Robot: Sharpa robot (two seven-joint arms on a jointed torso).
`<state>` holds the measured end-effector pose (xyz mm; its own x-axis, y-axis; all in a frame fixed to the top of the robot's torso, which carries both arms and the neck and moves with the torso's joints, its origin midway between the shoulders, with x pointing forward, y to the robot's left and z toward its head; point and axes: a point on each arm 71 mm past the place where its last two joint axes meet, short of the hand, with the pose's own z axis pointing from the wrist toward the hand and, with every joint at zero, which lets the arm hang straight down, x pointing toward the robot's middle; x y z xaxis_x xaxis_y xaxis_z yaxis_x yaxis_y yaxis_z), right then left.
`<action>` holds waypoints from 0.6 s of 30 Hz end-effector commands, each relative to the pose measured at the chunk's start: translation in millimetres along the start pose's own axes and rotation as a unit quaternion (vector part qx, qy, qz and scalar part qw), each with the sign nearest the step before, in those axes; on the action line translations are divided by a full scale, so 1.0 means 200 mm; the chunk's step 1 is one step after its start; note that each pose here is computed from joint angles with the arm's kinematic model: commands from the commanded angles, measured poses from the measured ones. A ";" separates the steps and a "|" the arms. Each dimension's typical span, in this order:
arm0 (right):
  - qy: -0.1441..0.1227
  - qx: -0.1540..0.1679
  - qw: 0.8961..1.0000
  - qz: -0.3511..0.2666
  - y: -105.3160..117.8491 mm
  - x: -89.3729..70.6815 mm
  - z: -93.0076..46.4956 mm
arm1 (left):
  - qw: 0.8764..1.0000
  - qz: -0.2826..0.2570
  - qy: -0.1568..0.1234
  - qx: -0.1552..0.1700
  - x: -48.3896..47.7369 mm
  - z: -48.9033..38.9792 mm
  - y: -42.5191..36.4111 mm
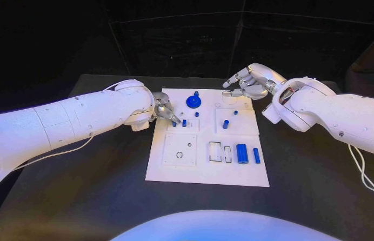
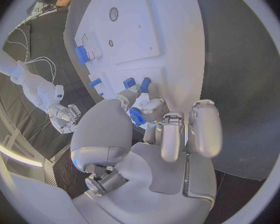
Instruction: Assemble the parts on the task board
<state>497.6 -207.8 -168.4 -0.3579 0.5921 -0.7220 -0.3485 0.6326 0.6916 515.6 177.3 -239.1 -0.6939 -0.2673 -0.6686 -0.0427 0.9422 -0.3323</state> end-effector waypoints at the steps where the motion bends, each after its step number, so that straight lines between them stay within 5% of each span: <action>1: 0.001 -0.006 1.000 0.001 0.01 0.00 0.00 | 1.000 0.000 0.000 -0.008 -0.002 0.002 0.011; 18: -0.001 -0.008 1.000 0.001 0.01 0.00 0.00 | 0.999 -0.041 -0.028 0.002 -0.032 -0.024 0.043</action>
<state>497.6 -208.0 -168.2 -0.3573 0.5924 -0.7221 -0.3506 0.6315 0.6916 514.7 188.5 -238.6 -0.6736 -0.2986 -0.6761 -0.0728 0.9371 -0.3414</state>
